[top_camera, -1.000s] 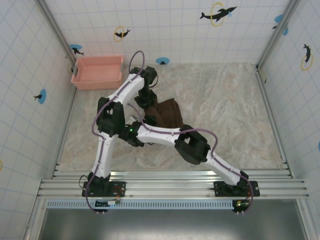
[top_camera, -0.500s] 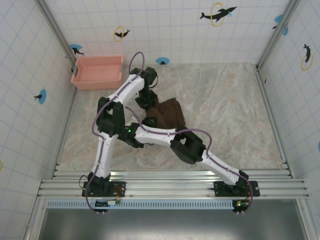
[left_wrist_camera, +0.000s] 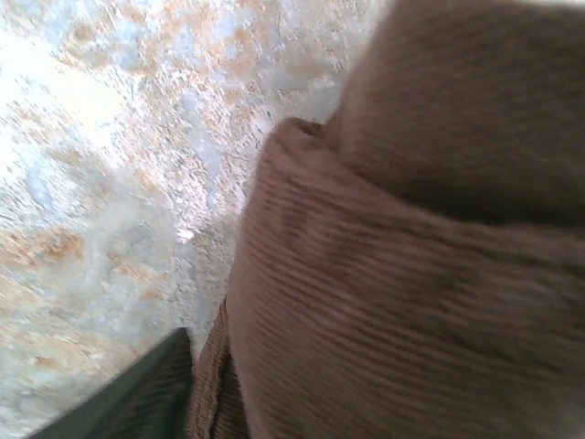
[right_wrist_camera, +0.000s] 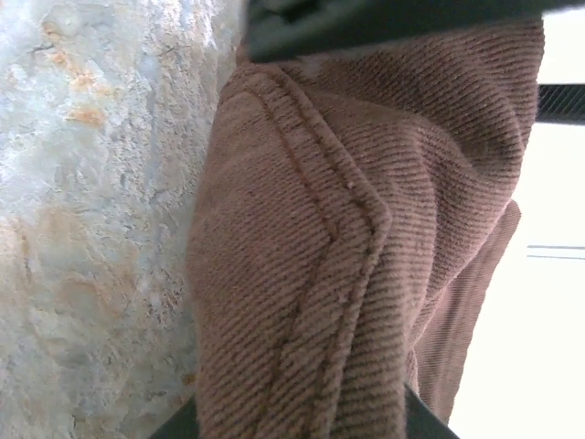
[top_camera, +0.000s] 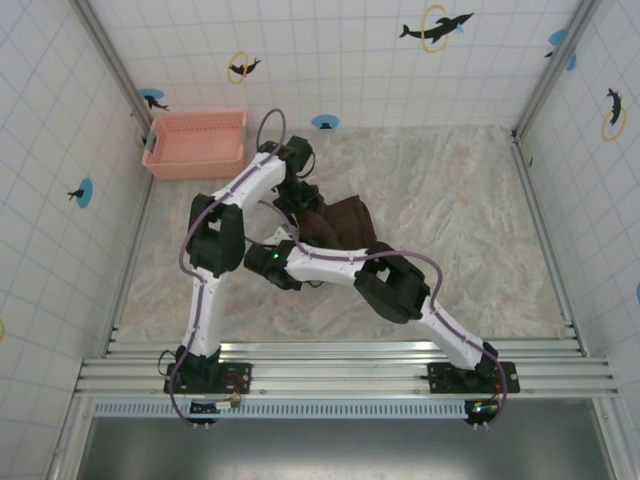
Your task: Roll up the long pants
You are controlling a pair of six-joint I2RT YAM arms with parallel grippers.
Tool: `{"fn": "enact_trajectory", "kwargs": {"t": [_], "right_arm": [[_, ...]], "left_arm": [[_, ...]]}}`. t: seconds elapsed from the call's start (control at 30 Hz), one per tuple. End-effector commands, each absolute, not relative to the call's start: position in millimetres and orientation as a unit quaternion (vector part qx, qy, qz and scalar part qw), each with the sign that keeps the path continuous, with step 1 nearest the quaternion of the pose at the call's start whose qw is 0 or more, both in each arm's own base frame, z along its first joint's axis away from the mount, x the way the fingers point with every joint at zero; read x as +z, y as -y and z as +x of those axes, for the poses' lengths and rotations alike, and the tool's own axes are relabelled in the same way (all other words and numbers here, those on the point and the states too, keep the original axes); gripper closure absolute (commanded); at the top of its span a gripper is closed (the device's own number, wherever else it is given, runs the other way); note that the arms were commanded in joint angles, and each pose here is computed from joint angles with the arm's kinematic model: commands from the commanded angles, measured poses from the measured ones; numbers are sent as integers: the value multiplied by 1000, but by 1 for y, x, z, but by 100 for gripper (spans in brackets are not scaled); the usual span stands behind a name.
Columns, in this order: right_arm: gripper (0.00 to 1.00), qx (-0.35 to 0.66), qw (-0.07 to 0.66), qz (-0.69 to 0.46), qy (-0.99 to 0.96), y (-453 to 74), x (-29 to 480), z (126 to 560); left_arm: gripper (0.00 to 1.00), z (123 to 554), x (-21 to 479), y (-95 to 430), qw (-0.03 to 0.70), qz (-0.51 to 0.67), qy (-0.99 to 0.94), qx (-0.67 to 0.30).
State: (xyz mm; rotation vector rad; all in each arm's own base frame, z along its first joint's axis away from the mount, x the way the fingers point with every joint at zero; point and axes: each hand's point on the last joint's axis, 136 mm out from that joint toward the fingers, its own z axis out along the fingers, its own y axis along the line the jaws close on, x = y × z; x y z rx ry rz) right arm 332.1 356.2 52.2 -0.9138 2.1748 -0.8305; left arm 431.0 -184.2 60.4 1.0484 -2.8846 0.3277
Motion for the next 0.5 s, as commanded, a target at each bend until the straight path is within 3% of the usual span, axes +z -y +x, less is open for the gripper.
{"fn": "enact_trajectory", "kwargs": {"t": [0.0,0.13,0.47], "right_arm": [[93,-203,301,-299,-882,-352,66,324],[95,-134,297,-264,-908,-342,78,324],[99,82,277,-120,-950,-314,85,341]], "left_arm": [[31,460,83,169,-35,364,921,137],[26,479,101,144,-79,381,910,141],[22,489,105,92,-104,411,895,138]]}}
